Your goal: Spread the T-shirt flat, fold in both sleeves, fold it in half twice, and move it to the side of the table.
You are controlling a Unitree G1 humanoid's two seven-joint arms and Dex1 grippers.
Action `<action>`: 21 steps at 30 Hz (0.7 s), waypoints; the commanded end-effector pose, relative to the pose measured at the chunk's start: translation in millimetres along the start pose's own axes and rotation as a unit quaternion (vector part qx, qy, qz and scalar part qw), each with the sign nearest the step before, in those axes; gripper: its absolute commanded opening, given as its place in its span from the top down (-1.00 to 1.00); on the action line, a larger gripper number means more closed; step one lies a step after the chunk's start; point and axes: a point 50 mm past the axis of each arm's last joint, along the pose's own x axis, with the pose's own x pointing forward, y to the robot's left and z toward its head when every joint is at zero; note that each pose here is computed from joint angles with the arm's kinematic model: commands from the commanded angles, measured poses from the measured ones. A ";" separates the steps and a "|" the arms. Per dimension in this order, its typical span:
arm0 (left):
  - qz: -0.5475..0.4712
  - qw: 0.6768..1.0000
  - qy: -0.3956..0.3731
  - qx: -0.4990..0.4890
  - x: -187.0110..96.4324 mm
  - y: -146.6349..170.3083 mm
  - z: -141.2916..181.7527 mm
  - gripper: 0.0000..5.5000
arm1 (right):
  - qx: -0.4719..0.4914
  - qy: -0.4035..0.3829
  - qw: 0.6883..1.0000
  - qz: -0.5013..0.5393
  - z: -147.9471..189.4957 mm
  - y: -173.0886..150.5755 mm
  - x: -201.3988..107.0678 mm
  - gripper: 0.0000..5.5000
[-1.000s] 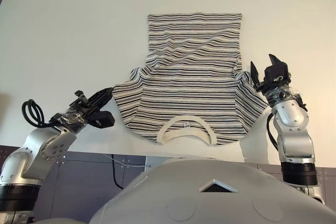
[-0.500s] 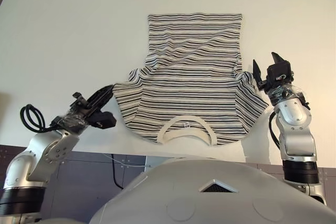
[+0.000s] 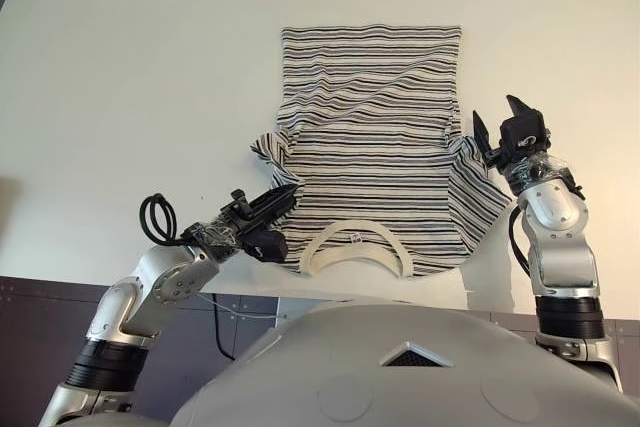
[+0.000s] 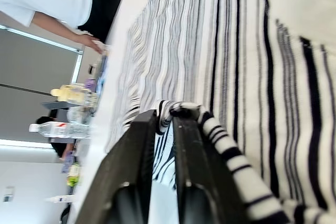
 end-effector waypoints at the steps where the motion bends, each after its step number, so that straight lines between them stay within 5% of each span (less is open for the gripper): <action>1: -0.019 1.000 0.004 -0.023 6.0 -3.7 2.1 0.56 | -0.014 0.000 1.000 0.009 0.4 -4.1 3.9 0.03; 5: -0.002 0.999 0.011 -0.051 1.9 -2.8 4.3 0.29 | -0.018 0.002 1.000 0.004 -1.7 -8.7 4.4 0.03; 10: 0.213 0.976 0.024 -0.044 -14.0 54.9 2.4 -0.06 | -0.015 0.006 1.000 -0.012 -5.5 -8.6 1.6 0.03; 13: 0.277 0.950 0.133 -0.049 -32.3 68.5 -26.0 -0.25 | -0.016 0.006 1.000 -0.017 -5.5 -11.2 2.3 0.03; 16: 0.173 0.954 0.227 -0.092 -28.3 29.2 -51.5 -0.31 | -0.025 0.002 1.000 -0.017 -3.5 -18.8 6.5 0.03; 21: 0.117 0.968 0.203 -0.094 -4.2 17.4 -46.7 -0.31 | -0.031 -0.003 0.999 -0.012 -1.1 -22.3 12.3 0.03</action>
